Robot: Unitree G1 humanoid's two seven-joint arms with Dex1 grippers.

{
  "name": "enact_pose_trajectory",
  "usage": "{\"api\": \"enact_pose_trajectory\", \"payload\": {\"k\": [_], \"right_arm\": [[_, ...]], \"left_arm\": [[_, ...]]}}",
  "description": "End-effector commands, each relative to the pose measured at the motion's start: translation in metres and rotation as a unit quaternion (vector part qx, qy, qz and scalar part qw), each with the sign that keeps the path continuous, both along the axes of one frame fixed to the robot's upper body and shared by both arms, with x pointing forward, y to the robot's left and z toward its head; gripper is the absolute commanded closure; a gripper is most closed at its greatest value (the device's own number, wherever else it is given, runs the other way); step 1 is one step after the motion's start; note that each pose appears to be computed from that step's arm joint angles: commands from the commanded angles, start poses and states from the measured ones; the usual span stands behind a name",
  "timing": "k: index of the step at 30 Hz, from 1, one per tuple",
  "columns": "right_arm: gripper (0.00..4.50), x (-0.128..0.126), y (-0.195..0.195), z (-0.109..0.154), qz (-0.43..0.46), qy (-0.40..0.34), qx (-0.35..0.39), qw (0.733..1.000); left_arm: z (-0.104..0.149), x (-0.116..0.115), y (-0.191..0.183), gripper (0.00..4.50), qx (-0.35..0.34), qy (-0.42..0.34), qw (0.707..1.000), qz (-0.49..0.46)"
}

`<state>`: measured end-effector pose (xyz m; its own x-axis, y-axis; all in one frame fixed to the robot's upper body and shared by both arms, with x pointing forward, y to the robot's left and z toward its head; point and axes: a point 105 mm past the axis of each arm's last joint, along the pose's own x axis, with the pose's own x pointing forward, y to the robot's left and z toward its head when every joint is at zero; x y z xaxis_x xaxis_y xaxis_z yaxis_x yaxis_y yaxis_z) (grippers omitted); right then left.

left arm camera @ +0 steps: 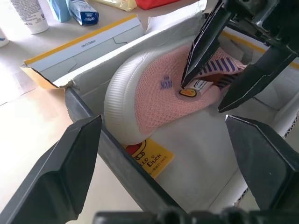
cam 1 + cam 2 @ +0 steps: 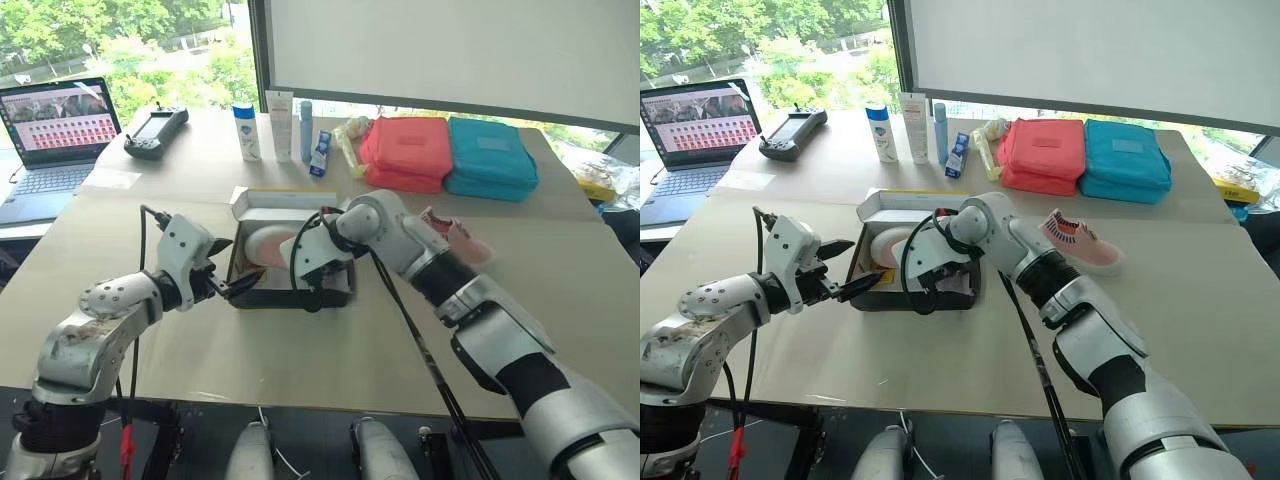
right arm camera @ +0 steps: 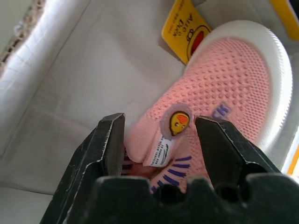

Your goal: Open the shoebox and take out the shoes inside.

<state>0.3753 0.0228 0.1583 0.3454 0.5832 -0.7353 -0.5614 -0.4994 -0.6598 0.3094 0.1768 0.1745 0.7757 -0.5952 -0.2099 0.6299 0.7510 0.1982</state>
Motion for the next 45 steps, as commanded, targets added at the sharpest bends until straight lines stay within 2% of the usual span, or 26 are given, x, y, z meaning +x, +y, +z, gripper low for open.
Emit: {"api": "enact_pose_trajectory", "payload": {"k": [1,6,8,9,10,12,13,15,18,21,23,29,32,35,38,39,41,43,45], "right_arm": [[1.61,0.013,0.002,0.004,-0.01,-0.05,-0.005,0.999],[1.61,0.031,0.0,0.008,-0.048,-0.081,0.012,0.996],[2.13,0.033,0.0,0.008,-0.054,-0.082,0.016,0.995],[2.22,0.033,0.0,0.008,-0.054,-0.082,0.017,0.995],[2.7,0.033,0.001,0.009,-0.054,-0.081,0.021,0.995],[3.28,0.033,0.003,0.012,-0.053,-0.079,0.029,0.995],[3.79,0.032,0.004,0.013,-0.052,-0.078,0.033,0.995],[4.44,0.031,0.007,0.017,-0.05,-0.078,0.044,0.995],[4.44,0.029,0.01,0.024,-0.047,-0.072,0.069,0.994],[4.44,0.022,0.013,0.036,-0.056,-0.011,0.136,0.989],[4.44,0.018,0.012,0.046,-0.066,0.044,0.193,0.978],[4.44,0.025,-0.011,0.068,-0.118,0.129,0.313,0.933],[4.44,0.035,-0.03,0.069,-0.162,0.174,0.385,0.892],[4.44,0.037,-0.037,0.078,-0.181,0.23,0.469,0.833],[4.44,0.035,-0.04,0.085,-0.184,0.277,0.523,0.785],[4.44,0.035,-0.042,0.094,-0.185,0.298,0.558,0.752],[4.44,0.033,-0.044,0.109,-0.179,0.331,0.602,0.705],[4.44,0.028,-0.05,0.136,-0.154,0.374,0.656,0.638],[4.44,0.022,-0.057,0.155,-0.134,0.406,0.683,0.592]], "left_arm": [[0.013,-0.003,-0.002,0.0,0.002,-0.034,0.999,-0.001],[0.013,-0.004,-0.004,0.0,0.0,-0.033,0.999,-0.002],[0.013,-0.004,-0.003,0.0,0.0,-0.033,0.999,-0.002],[0.013,-0.004,-0.003,0.0,0.0,-0.033,0.999,-0.002],[0.013,-0.003,-0.003,0.0,0.0,-0.034,0.999,-0.002],[0.014,-0.002,-0.002,0.0,0.0,-0.034,0.999,-0.002],[0.014,-0.002,-0.002,0.0,0.001,-0.035,0.999,-0.002],[0.014,-0.001,-0.002,0.0,0.0,-0.035,0.999,-0.003],[0.014,-0.001,-0.003,0.0,0.0,-0.035,0.999,-0.003],[0.014,0.0,-0.003,0.0,0.0,-0.036,0.999,-0.004],[0.014,0.0,-0.003,0.0,0.0,-0.036,0.999,-0.003],[0.013,-0.001,-0.003,0.0,0.002,-0.036,0.999,-0.005],[0.014,-0.001,0.001,0.0,0.006,-0.036,0.999,-0.003],[0.014,0.0,0.003,0.0,0.008,-0.035,0.999,-0.003],[0.014,0.001,0.003,0.0,0.009,-0.034,0.999,-0.005],[0.014,0.001,0.002,0.0,0.009,-0.034,0.999,-0.007],[0.014,0.002,0.0,0.0,0.009,-0.034,0.999,-0.009],[0.015,0.002,-0.001,0.0,0.008,-0.035,0.999,-0.011],[0.015,0.002,-0.001,0.0,0.008,-0.034,0.999,-0.013]]}}
